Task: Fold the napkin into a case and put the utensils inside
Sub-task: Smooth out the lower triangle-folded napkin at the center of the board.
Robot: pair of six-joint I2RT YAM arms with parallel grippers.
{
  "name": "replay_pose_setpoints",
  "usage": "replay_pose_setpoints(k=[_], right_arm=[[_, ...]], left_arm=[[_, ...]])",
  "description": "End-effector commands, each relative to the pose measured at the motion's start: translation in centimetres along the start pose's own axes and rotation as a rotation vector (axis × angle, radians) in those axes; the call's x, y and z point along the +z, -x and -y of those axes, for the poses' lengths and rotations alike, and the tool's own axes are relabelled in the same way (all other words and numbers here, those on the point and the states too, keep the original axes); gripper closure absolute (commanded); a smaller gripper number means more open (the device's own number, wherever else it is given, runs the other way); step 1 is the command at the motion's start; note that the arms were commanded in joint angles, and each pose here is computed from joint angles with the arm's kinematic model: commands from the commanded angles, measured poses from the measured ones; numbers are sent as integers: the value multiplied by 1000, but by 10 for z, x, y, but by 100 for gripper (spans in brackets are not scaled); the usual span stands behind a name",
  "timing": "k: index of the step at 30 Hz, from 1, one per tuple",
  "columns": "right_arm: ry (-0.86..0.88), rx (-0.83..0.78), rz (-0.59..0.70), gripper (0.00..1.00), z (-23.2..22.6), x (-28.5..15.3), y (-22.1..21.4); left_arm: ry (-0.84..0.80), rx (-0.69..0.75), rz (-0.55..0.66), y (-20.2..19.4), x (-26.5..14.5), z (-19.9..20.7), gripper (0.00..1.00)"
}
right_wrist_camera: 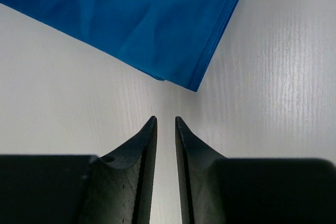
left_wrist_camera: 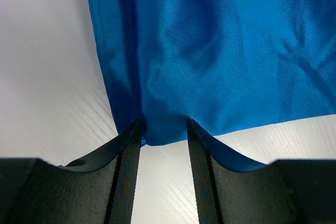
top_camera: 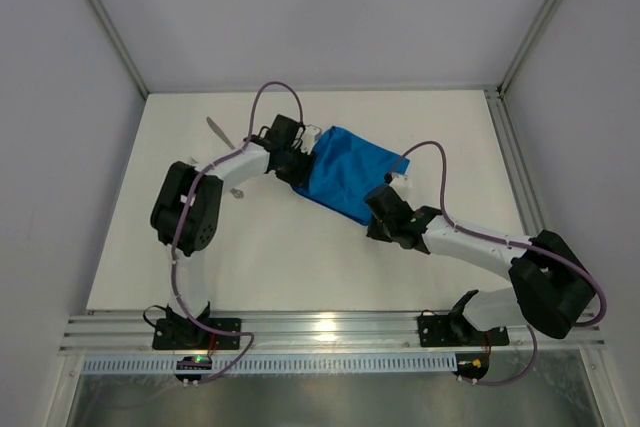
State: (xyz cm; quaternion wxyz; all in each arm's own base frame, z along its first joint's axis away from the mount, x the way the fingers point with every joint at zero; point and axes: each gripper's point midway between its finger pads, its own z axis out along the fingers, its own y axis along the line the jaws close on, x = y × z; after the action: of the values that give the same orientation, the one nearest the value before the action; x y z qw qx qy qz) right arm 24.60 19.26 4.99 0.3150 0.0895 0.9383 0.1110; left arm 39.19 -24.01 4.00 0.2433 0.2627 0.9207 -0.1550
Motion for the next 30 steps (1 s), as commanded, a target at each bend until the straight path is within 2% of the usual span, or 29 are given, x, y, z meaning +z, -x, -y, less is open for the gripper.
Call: replay_pose_setpoints(k=[1,8,12,13,18,24,30], right_arm=[[-5,65,71,76,-6,8,12],[6,71,83,75,-10,20,11],[2,70,89,73,-10,26,11],[-8,70,88,73,-8,28,10],[-47,82,113,73,-4,33,14],[-89,76,114,73,2,40,12],[-78,77,109,76,0,44,10]], left_arm=[[-7,21,22,13,1,-1,58],[-7,6,17,11,6,-2,67],[-15,1,28,14,5,0,84],[-16,1,35,16,3,1,85],[-20,-1,51,20,-2,3,88],[-16,6,58,23,-6,2,100],[-32,1,67,24,-13,6,100]])
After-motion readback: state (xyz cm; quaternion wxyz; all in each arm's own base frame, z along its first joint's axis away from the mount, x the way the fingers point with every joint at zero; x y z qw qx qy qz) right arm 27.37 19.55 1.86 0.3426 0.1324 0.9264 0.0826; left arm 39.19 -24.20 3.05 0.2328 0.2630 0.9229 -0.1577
